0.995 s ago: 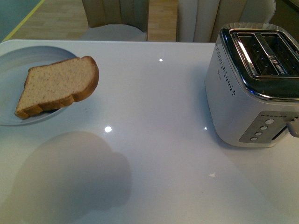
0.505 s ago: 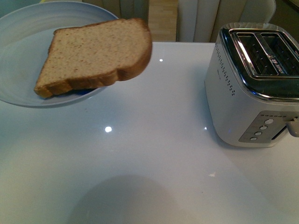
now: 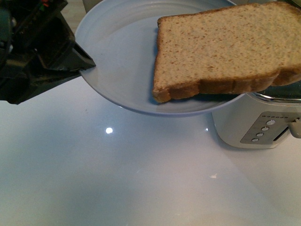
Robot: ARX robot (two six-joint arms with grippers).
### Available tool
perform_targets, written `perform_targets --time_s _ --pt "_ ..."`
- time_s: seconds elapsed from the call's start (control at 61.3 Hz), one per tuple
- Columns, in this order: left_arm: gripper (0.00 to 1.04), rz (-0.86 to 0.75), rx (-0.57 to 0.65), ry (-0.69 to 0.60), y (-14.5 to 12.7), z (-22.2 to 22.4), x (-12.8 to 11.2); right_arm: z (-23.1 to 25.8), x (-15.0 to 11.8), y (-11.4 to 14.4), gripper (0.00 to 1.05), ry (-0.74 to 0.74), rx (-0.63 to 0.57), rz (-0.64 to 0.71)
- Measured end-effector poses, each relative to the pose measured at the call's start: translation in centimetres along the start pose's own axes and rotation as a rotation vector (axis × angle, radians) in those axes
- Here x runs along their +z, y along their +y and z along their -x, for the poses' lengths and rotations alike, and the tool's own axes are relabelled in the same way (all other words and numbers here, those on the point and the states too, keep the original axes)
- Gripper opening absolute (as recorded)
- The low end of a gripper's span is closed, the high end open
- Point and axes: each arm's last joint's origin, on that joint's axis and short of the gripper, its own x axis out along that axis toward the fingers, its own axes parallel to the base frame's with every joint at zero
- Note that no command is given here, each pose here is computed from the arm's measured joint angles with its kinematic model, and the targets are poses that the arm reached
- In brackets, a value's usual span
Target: Left arm holds plate, right arm toasts bread
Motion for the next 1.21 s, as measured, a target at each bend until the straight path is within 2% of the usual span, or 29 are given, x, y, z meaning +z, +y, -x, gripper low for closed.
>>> perform_targets --time_s 0.13,0.163,0.245,0.293,0.505,0.913,1.027,1.207 --pt "0.03 -0.002 -0.005 0.017 -0.5 -0.3 -0.6 0.0 0.0 0.0 0.96 0.004 -0.004 -0.004" --pt "0.03 -0.001 -0.007 0.019 -0.6 -0.3 -0.7 0.0 -0.1 0.0 0.96 0.084 -0.046 -0.048" --pt "0.03 0.001 -0.011 0.017 -0.9 -0.3 -0.9 -0.2 -0.4 0.0 0.96 0.518 -0.236 -0.222" --pt "0.03 0.001 -0.014 0.019 -1.0 -0.3 -1.0 -0.2 -1.1 0.1 0.96 0.608 -0.279 -0.29" --pt "0.03 0.007 -0.015 0.022 -1.0 -0.3 -1.0 -2.2 1.1 0.7 0.96 0.508 -0.293 -0.384" --pt "0.03 0.008 -0.019 0.03 -1.2 -0.4 -1.3 -8.0 5.1 7.6 0.96 0.44 0.007 -0.699" --pt "0.03 0.006 -0.027 0.032 -1.4 -0.4 -1.2 -9.0 4.8 9.6 0.96 0.473 0.044 -0.742" --pt "0.03 0.007 -0.028 0.034 -1.4 -0.4 -1.2 -9.2 4.3 10.1 0.96 0.496 0.033 -0.787"
